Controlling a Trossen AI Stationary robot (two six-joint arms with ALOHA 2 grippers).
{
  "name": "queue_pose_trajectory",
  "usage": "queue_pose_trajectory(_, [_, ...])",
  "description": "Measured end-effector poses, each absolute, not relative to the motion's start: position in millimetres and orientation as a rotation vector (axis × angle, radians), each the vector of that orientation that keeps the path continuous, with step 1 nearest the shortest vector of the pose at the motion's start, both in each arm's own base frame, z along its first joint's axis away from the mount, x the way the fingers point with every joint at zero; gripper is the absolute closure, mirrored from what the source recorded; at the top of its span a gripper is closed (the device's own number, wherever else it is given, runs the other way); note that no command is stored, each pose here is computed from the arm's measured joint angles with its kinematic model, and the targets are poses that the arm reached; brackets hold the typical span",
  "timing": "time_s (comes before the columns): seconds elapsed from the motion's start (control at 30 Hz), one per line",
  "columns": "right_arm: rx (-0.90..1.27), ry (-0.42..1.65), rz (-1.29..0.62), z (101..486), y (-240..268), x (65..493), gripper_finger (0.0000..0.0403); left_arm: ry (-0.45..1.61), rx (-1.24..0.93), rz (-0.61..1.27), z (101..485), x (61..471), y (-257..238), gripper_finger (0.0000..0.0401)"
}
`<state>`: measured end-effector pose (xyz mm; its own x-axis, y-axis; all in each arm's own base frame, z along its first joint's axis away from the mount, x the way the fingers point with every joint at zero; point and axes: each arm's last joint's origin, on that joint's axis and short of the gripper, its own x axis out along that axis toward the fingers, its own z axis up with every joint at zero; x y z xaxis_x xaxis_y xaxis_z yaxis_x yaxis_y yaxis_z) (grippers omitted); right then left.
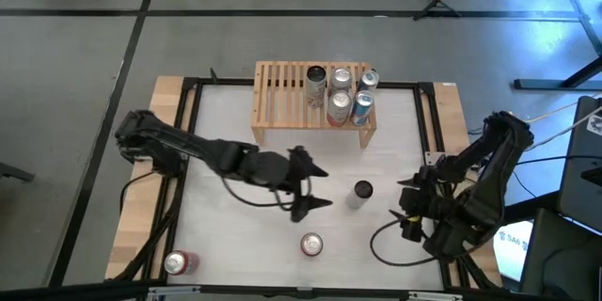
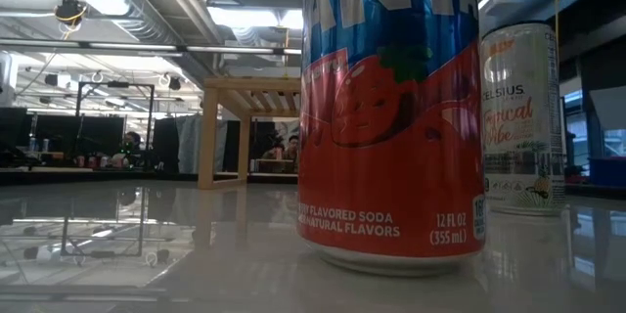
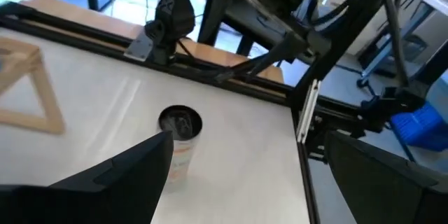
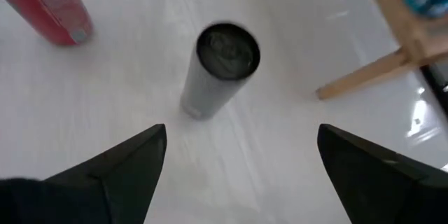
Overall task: Place canned beverage on shelf
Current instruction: Put the white yellow soda can on the shelf aligned with the other white yellow soda can
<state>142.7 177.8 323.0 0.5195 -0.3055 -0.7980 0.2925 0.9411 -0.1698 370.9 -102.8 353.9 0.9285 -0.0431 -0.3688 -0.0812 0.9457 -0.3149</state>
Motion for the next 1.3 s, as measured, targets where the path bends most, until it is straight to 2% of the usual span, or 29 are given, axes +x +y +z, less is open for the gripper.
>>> queue_pose_trajectory(0.3, [0.102, 0.978, -0.505, 250.0, 166.6, 131.5, 0.0042, 0.477, -0.342, 0.089, 304.8, 411.1, -71.0, 0.0039])
queue_pose_trajectory(0.43, [0.178, 0.961, -0.499, 225.3, 167.8, 132.0, 0.0042, 0.531, -0.346, 0.084, 292.0, 417.2, -61.1, 0.0039])
queue_pose_trajectory(0.6, [0.26, 0.887, -0.476, 202.5, 169.2, 134.4, 0.0042, 0.578, -0.245, 0.143, 286.9, 415.5, -50.8, 0.0039])
queue_pose_trajectory(0.8, [0.253, 0.823, -0.496, 197.0, 165.8, 135.6, 0.0042, 0.601, -0.25, 0.188, 269.2, 412.9, -44.8, 0.0039])
queue_pose_trajectory(1.07, [0.176, 0.777, -0.523, 198.2, 157.3, 146.2, 0.0042, 0.5, -0.295, 0.179, 238.6, 422.2, -47.0, 0.0039])
queue_pose_trajectory(1.3, [0.093, 0.825, -0.507, 197.8, 151.0, 154.0, 0.0042, 0.501, -0.335, 0.002, 220.9, 439.0, -58.1, 0.0039])
